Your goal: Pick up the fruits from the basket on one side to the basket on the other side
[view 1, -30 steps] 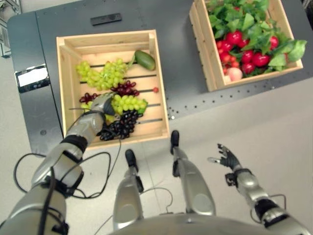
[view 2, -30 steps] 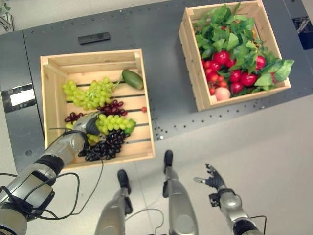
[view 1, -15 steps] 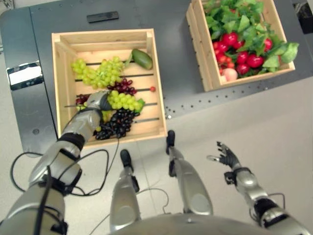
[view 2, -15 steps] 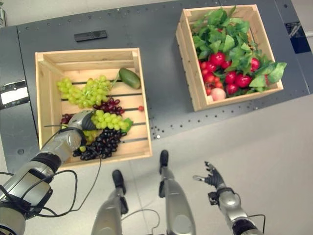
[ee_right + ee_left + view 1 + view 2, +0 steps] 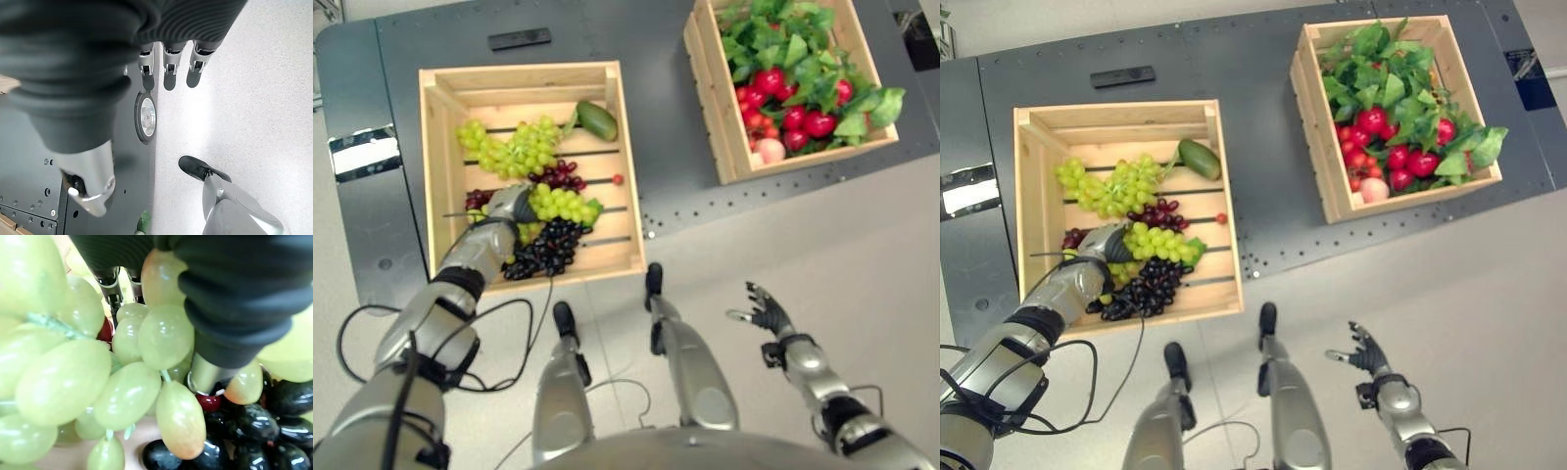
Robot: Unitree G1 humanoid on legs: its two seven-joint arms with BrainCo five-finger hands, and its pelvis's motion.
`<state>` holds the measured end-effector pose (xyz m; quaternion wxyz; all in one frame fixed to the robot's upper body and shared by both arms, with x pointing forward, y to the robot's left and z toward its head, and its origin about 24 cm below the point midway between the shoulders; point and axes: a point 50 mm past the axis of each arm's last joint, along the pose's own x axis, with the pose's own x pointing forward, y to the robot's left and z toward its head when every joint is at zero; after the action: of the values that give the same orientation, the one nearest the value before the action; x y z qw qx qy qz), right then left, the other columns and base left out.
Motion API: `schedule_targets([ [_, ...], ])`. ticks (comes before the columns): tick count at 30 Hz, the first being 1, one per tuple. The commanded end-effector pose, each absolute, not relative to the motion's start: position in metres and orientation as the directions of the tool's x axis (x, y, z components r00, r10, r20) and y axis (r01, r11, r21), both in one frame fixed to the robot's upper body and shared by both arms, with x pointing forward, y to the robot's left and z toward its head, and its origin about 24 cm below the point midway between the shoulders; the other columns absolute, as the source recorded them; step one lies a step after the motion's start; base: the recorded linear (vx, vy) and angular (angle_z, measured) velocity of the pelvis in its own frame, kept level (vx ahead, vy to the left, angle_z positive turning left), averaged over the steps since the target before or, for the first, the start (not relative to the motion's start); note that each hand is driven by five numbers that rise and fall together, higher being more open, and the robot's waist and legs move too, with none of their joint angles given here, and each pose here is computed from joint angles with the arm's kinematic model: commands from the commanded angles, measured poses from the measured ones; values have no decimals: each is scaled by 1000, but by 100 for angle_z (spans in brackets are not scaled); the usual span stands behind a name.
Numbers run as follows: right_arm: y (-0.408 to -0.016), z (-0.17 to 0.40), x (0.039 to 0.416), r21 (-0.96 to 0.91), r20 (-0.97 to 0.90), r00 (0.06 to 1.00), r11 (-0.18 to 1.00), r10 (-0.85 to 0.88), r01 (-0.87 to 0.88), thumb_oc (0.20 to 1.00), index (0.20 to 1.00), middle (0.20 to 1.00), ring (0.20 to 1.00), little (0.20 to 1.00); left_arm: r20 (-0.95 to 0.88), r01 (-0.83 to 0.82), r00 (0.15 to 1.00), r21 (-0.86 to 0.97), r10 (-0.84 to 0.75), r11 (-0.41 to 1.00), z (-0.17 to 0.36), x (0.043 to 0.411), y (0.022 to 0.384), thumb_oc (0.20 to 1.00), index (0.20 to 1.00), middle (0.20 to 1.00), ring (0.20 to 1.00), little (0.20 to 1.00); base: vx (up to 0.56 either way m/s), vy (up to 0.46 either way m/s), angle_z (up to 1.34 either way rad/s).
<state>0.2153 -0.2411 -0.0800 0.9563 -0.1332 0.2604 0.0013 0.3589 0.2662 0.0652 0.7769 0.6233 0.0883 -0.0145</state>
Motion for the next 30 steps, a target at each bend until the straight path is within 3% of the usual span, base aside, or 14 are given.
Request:
schedule_targets([
  [1, -248, -68, 219, -276, -441, 895, 959, -62, -69, 1000, 1000, 1000, 1000, 1000, -387, 341, 911, 901, 142, 268, 2, 319, 277, 200, 200, 200, 200, 200, 0, 0, 0],
  [6, -249, -71, 215, -279, -453, 889, 958, -69, -68, 1000, 1000, 1000, 1000, 1000, -353, 298, 930, 886, 100, 356, 1, 318, 266, 200, 200, 200, 200, 200, 0, 0, 0],
  [11, -261, -75, 205, -290, -474, 873, 957, -117, -29, 1000, 1000, 1000, 1000, 1000, -246, 251, 967, 874, -66, 415, 19, 315, 243, 200, 200, 200, 200, 200, 16, -8, 4],
  [30, -288, -97, 163, -278, -599, 770, 959, -221, 59, 1000, 1000, 1000, 1000, 1000, 9, 66, 986, 897, -167, 438, 91, 262, 269, 200, 200, 200, 200, 200, 13, 3, 14],
])
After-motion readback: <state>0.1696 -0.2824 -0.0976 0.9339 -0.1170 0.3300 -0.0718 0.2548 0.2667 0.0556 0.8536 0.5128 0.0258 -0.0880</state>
